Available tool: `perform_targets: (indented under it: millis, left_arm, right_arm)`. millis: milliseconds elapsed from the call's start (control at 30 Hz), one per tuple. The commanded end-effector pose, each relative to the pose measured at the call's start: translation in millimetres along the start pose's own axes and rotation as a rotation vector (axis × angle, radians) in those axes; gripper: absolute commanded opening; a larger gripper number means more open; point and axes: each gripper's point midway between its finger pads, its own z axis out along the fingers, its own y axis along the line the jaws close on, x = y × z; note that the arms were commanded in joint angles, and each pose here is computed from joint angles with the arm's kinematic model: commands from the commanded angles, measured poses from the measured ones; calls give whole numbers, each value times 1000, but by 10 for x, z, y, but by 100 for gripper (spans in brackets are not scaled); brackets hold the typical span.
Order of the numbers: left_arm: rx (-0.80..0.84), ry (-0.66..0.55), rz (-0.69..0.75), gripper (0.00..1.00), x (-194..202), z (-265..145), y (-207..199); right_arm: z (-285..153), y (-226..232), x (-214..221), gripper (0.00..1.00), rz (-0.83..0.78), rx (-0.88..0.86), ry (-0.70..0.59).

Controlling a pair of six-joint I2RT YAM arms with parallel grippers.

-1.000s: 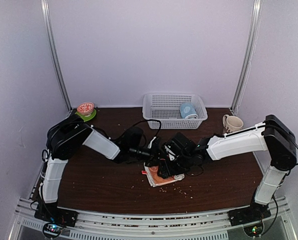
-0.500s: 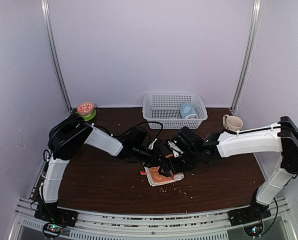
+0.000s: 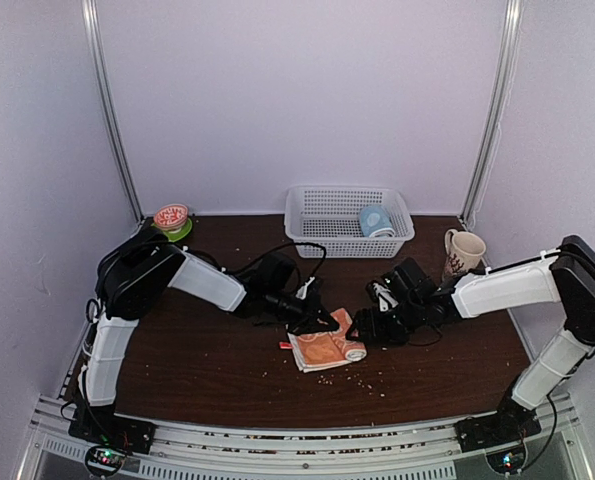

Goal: Roll the towels
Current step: Roll the towel at the center of the board.

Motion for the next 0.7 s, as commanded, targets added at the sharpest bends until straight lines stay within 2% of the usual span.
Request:
perform_targets:
  millis: [0, 233, 300, 467, 633, 667]
  left_arm:
    - [-146, -12, -61, 0, 79, -49, 449]
    - [-148, -21, -53, 0, 91, -83, 437]
    - [-146, -26, -48, 0, 87, -92, 414]
    - [-137, -32, -37, 0, 75, -107, 352]
    - [-125, -48, -16, 0, 59, -195, 215]
    - [-121, -52, -12, 4, 57, -221, 176]
  right_arm:
    - [120, 105, -55, 73, 62, -106, -2]
    - [280, -34, 107, 49, 92, -86, 75]
    - [291, -49, 141, 37, 86, -82, 93]
    - [272, -46, 151, 0, 57, -64, 117]
    - [41, -200, 41, 0, -51, 136, 91]
    - [-26, -213, -5, 0, -83, 186, 79]
